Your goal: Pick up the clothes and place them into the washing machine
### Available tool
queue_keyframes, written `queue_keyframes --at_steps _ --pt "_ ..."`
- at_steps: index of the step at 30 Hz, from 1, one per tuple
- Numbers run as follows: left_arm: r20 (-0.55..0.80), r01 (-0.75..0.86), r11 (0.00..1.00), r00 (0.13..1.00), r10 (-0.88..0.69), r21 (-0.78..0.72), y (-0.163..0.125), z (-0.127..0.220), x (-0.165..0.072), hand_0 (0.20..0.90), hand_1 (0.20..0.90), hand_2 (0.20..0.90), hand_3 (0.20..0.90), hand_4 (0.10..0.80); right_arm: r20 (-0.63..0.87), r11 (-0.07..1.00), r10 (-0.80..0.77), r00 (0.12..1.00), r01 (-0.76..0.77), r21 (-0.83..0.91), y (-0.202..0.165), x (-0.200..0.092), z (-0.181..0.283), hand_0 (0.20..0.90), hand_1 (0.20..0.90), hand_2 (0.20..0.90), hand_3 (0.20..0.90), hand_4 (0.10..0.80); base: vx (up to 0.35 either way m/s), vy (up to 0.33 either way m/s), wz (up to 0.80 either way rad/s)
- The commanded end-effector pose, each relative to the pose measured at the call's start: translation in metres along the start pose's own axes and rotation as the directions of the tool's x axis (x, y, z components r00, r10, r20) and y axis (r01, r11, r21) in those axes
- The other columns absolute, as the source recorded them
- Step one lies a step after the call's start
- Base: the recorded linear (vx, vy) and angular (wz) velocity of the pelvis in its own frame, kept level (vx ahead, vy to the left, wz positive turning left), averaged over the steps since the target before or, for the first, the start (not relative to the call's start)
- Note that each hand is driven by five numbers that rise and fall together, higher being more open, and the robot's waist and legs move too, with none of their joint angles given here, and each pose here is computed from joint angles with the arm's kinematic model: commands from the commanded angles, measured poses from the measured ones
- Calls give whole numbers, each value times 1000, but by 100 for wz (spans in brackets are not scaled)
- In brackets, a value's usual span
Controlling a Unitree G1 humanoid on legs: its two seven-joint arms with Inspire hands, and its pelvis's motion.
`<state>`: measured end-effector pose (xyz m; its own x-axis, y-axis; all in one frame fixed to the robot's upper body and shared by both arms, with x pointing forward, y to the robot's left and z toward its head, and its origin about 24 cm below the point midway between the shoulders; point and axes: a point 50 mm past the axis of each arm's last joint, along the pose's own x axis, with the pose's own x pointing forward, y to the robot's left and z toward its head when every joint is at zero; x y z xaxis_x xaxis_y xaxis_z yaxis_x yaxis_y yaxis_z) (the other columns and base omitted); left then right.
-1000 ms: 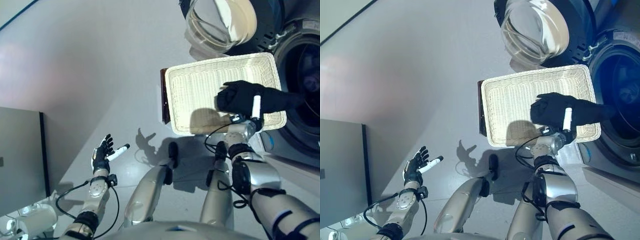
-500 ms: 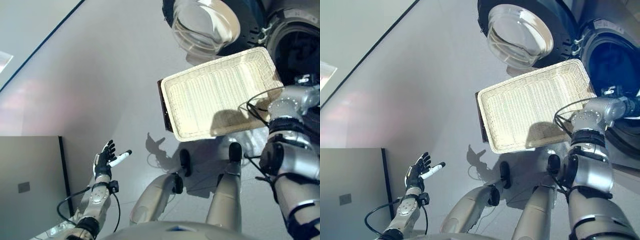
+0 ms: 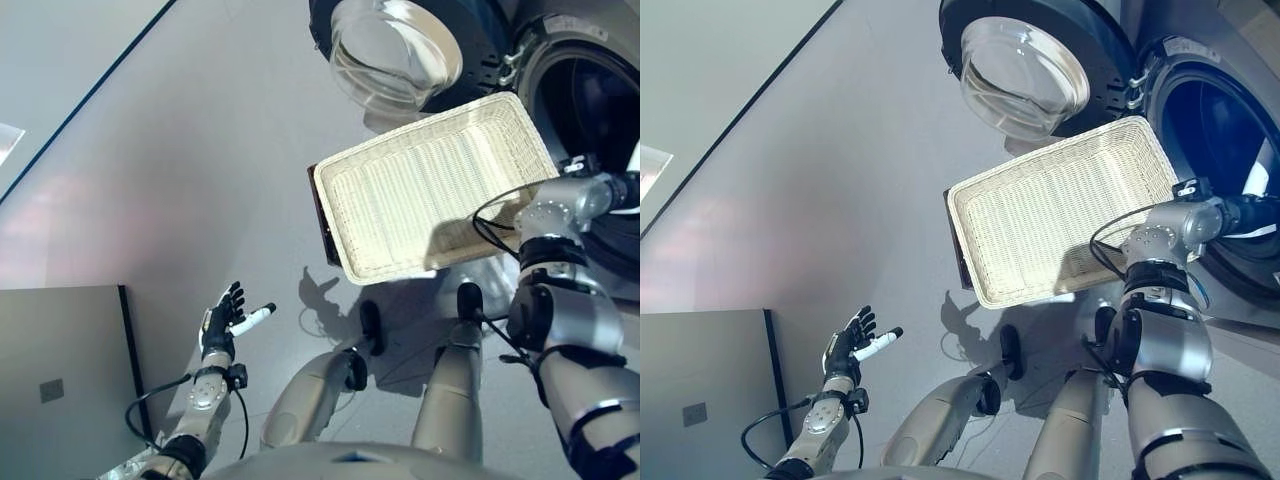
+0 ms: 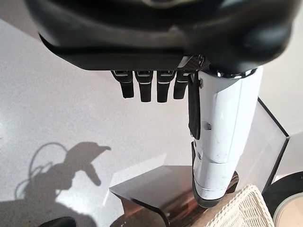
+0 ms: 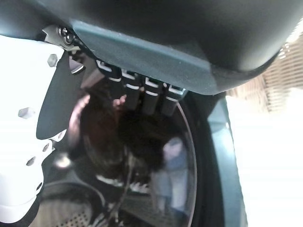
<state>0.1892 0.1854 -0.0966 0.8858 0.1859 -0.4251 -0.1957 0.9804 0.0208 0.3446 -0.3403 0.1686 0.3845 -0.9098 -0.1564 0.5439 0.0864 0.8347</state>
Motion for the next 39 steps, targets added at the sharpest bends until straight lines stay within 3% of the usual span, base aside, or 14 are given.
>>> queue_keyframes --at_steps 1,14,16,18,22,23,25,27,32,39 --pt "25 -137 990 990 138 -38 28 -1 -3 900 900 900 900 800 156 983 181 971 -174 -57 12 1 23 900 900 900 900 800 -15 2 3" --pt "15 -160 986 987 161 -42 35 -3 -5 900 900 900 900 800 93 982 174 980 -165 -95 -6 -1 6 900 900 900 900 800 -7 2 2" --pt "11 -158 987 987 159 -38 35 -4 -6 900 900 900 900 800 45 966 160 986 -147 -211 -18 4 -3 900 900 900 900 800 0 0 0" --pt "7 -170 985 985 170 -10 41 -3 -4 900 900 900 900 800 -4 906 163 987 -151 -395 -24 12 -7 900 900 900 900 800 0 0 0" --pt "-1 -167 986 986 167 -1 43 -4 -4 900 900 900 900 800 -106 827 185 977 -213 -520 -30 10 -23 900 900 900 900 800 0 0 0" --pt "-9 -163 987 987 163 14 46 -4 -4 900 900 900 900 800 -172 736 190 967 -256 -627 -39 9 -32 900 900 900 900 800 0 0 0" --pt "-14 -165 986 986 165 10 48 -5 -4 900 900 900 900 800 -215 685 215 953 -304 -662 -40 2 -42 900 900 900 900 800 0 0 0" --pt "-23 -154 988 988 155 3 49 -6 -5 900 900 900 900 800 -314 559 237 919 -393 -730 -53 -9 -62 900 900 900 900 800 0 0 0" --pt "-57 -142 990 989 140 -24 46 -13 -7 900 900 900 900 800 -513 361 273 814 -581 -729 -84 -45 -102 900 900 900 900 800 9 -25 -3" --pt "-107 -144 989 984 140 -29 44 -22 -10 900 900 900 900 800 -592 339 269 760 -650 -681 -111 -63 -114 900 900 900 900 800 21 -48 6"
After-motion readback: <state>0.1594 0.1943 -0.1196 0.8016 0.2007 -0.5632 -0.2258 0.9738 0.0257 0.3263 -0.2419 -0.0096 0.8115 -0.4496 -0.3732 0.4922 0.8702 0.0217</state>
